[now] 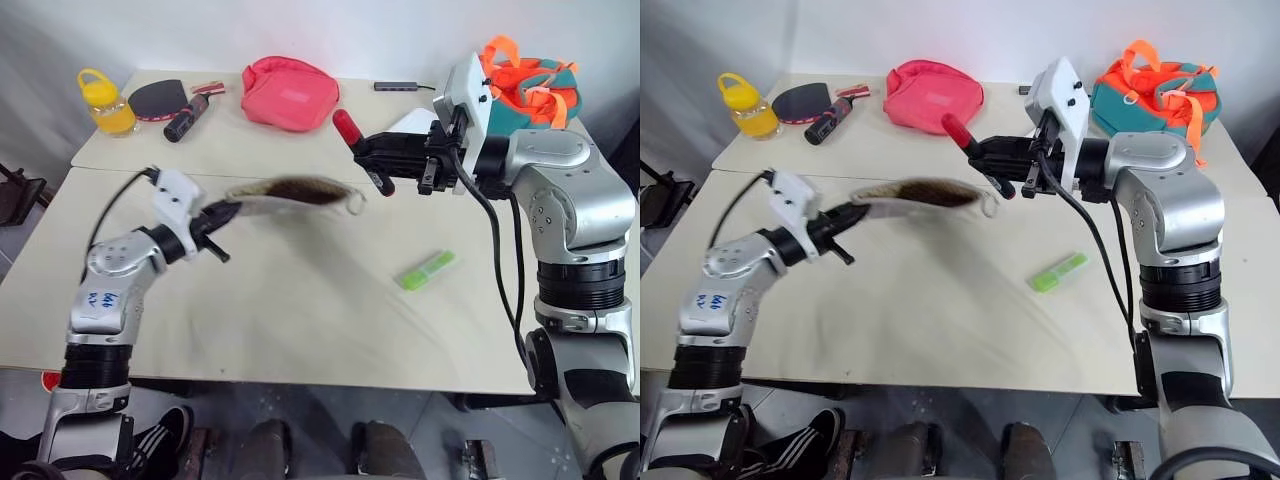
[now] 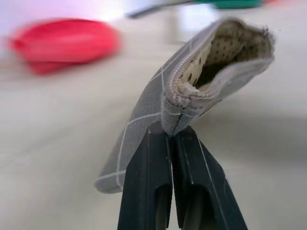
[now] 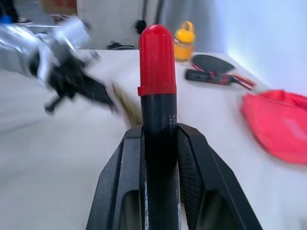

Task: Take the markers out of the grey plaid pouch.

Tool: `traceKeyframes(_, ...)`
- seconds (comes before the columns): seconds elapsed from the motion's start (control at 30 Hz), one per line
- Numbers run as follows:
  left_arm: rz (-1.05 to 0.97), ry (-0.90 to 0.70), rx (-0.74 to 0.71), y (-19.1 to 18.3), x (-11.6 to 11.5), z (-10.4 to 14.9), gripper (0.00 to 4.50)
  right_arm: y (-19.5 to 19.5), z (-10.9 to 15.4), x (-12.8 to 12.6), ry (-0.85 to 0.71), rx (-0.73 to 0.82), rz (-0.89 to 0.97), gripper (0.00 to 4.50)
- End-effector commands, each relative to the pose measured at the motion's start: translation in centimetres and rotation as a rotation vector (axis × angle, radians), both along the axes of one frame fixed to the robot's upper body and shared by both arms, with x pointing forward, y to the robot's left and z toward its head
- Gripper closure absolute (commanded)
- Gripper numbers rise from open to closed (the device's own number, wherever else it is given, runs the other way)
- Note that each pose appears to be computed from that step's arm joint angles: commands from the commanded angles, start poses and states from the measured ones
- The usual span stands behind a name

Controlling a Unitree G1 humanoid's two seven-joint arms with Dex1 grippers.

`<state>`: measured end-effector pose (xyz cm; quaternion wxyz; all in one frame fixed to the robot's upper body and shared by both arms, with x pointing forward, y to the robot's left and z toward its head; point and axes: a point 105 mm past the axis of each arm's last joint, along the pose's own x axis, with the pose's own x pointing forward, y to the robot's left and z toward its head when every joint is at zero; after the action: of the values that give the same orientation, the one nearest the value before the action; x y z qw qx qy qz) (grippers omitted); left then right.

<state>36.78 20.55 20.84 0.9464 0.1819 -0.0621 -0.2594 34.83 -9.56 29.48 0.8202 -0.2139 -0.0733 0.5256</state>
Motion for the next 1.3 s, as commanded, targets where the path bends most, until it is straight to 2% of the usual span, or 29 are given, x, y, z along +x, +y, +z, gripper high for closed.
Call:
traceKeyframes(0.03,0.08,-0.218,0.245,1.4,-0.6,2.3,4.5,-2.8,-5.4,1.3,-0.097,-0.366,-0.086,3.93)
traceKeyframes(0.1,0.049,-0.246,0.352,0.8,-1.2,1.3,4.5,-3.8,-7.4,2.2,-0.121,-0.452,-0.119,3.93)
traceKeyframes(0.17,0.04,-0.232,0.376,0.4,-1.5,-0.2,4.5,-3.9,-8.3,3.1,-0.153,-0.445,-0.153,3.93)
traceKeyframes(0.27,0.019,-0.159,0.351,-0.6,-2.0,-3.8,4.5,-4.2,-11.4,3.9,-0.165,-0.492,-0.163,3.93)
traceKeyframes(0.37,-0.003,-0.117,0.271,-1.6,-2.5,-5.1,4.5,-4.4,-13.8,4.2,-0.149,-0.477,-0.174,3.93)
traceKeyframes(0.4,-0.026,-0.109,0.239,-2.0,-2.8,-5.1,4.25,-4.4,-14.4,4.2,-0.125,-0.47,-0.17,3.93)
traceKeyframes(0.5,-0.061,-0.101,0.222,-2.4,-3.5,-5.4,3.42,-4.2,-15.1,3.9,-0.073,-0.428,-0.158,2.88)
traceKeyframes(0.6,-0.043,-0.087,0.177,-2.1,-3.8,-5.4,2.5,-4.3,-15.0,3.8,-0.092,-0.439,-0.152,1.91)
traceKeyframes(0.77,-0.1,0.018,-0.013,-1.3,-6.6,-5.6,0.84,-4.6,-12.6,3.4,-0.041,-0.19,-0.19,0.1)
traceKeyframes(0.83,-0.105,0.058,-0.048,-0.8,-7.9,-6.0,0.21,-4.6,-11.9,2.8,0.02,-0.033,-0.214,0.0)
traceKeyframes(0.87,-0.103,0.073,-0.075,-0.6,-8.4,-6.0,0.05,-4.5,-11.8,2.4,0.047,0.025,-0.216,0.0)
traceKeyframes(0.97,-0.033,0.081,-0.191,0.8,-9.8,-5.6,0.05,-5.4,-11.7,0.6,0.061,0.187,-0.249,0.0)
traceKeyframes(1.07,0.078,0.112,-0.257,2.9,-10.6,-6.1,0.05,-8.3,-12.4,-0.8,0.047,0.226,-0.321,0.0)
traceKeyframes(1.2,0.159,0.112,-0.187,5.2,-11.8,-6.7,0.05,-12.2,-12.6,-1.8,0.034,0.247,-0.423,0.0)
traceKeyframes(1.3,0.233,0.121,-0.217,7.7,-12.7,-7.3,0.05,-15.7,-13.9,-3.0,0.024,0.195,-0.502,0.0)
